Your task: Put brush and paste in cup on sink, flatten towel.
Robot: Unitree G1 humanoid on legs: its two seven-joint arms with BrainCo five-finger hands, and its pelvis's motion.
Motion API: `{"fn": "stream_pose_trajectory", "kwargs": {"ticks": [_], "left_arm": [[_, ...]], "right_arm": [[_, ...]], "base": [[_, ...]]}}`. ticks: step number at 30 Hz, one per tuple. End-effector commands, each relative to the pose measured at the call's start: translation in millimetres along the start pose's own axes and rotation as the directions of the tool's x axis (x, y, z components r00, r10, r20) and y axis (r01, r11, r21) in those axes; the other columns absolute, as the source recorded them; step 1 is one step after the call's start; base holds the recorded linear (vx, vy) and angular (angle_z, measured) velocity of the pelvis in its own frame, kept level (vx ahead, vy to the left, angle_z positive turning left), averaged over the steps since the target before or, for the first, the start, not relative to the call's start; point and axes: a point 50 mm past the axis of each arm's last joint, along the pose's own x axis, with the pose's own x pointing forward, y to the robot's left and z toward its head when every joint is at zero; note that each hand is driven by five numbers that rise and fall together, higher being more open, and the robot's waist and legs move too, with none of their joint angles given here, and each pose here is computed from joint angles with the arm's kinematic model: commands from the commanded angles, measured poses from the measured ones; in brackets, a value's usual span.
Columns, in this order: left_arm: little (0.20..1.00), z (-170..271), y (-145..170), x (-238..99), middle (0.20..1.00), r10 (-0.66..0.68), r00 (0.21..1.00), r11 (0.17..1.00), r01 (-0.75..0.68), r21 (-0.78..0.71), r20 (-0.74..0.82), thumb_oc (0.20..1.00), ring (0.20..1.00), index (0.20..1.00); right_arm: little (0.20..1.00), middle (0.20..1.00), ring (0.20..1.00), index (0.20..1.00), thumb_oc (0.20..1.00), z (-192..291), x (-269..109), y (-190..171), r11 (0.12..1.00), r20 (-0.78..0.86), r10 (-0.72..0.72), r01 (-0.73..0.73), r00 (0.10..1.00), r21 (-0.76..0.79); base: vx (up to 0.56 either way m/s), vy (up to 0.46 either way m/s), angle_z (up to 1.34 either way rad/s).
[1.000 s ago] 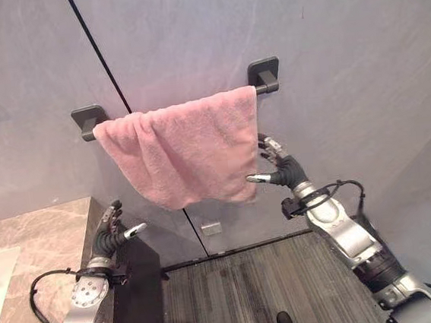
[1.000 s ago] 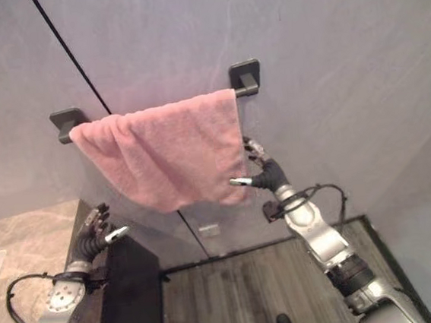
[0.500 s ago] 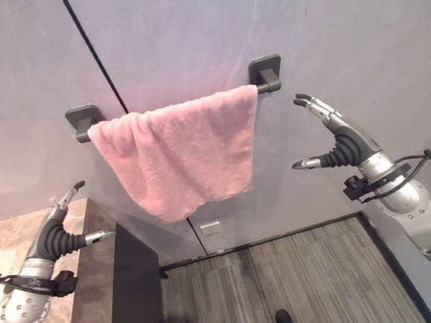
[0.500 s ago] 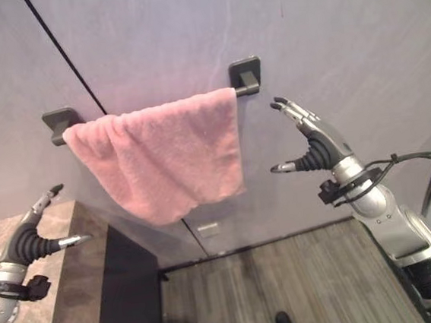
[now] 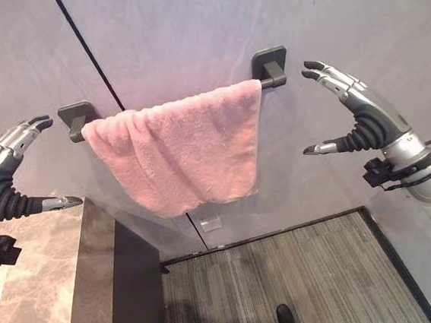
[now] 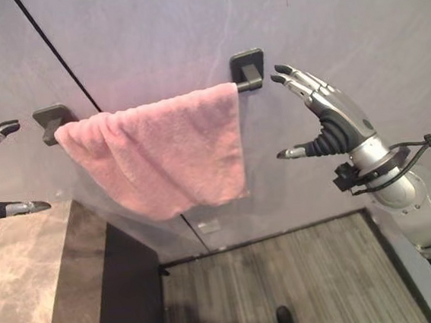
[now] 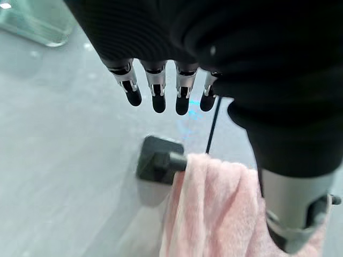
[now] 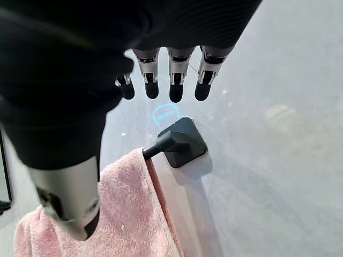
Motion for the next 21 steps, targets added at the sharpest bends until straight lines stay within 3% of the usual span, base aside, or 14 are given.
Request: {"fn": "stream_pose_trajectory", "kwargs": {"ticks": [1, 8, 21], "left_arm": [[1.000, 6.0, 29.4, 18.3, 1.000, 0.086, 0.994, 0.994, -0.090, 0.057, 0.074, 1.000, 1.000, 1.000], [1.000, 6.7, 33.1, 30.7, 1.000, 0.080, 0.992, 0.995, -0.085, 0.047, 0.093, 1.000, 1.000, 1.000], [1.000, 13.5, 44.2, 38.5, 1.000, 0.052, 0.993, 0.993, -0.063, 0.100, 0.111, 1.000, 1.000, 1.000]], "right_arm": [[1.000, 1.000, 1.000, 1.000, 1.000, 7.0, 9.6, -7.0, 1.000, 0.066, -0.012, 0.013, 0.998, -0.015], [1.000, 1.000, 1.000, 1.000, 1.000, 10.4, 25.8, -5.1, 1.000, 0.101, -0.004, 0.006, 0.995, -0.025], [1.000, 1.000, 1.000, 1.000, 1.000, 46.4, 57.7, -38.7, 0.969, 0.272, 0.052, 0.017, 0.961, -0.247]], "base": [[0.00, 0.000, 0.00], [0.00, 0.004, -0.02], [0.01, 0.004, -0.04]]}}
